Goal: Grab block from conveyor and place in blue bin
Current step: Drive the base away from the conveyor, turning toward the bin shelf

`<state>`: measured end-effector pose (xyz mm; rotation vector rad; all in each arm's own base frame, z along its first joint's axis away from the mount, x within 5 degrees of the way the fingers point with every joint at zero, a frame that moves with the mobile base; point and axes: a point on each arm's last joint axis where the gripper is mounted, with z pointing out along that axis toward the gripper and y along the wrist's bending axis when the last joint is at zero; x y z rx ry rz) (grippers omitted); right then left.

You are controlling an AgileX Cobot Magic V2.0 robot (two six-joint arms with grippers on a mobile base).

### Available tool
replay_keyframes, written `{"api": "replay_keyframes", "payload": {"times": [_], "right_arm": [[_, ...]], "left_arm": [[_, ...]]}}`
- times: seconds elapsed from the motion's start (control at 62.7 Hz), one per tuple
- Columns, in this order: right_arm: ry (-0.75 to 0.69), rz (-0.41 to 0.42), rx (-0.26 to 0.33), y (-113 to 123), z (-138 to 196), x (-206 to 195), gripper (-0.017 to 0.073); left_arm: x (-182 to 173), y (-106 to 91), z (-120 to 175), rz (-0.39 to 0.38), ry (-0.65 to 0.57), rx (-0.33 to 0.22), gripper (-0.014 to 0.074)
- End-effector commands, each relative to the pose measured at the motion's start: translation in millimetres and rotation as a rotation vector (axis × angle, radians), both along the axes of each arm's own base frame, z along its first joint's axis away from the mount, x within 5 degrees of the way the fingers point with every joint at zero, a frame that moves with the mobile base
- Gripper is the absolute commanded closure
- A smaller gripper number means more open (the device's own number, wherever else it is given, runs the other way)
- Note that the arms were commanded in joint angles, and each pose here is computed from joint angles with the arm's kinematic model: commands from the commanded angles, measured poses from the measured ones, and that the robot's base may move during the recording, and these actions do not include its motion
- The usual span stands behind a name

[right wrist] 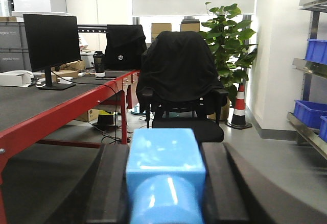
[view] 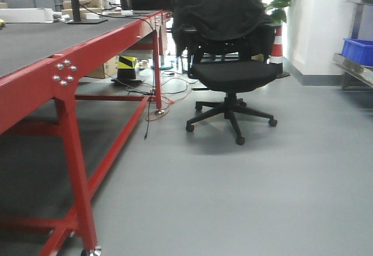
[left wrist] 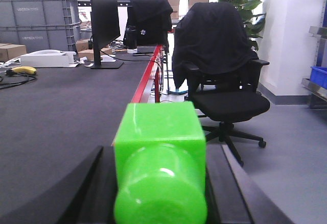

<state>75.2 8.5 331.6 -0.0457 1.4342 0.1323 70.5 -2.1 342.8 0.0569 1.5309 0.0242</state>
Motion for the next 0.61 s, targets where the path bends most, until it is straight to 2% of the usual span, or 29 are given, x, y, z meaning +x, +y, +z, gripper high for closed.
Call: {"api": "replay_keyframes", "payload": {"times": [0.0, 0.59], "right_arm": [[-0.019, 0.000, -0.007, 0.0, 1.1, -1.0, 0.0721], [-0.019, 0.000, -0.007, 0.0, 1.1, -1.0, 0.0721]], "left_arm": [[-1.7, 0.1, 2.3, 0.001, -0.028, -0.009, 0.0705], [-1.7, 0.1, 2.3, 0.001, -0.028, -0.009, 0.0705]]}}
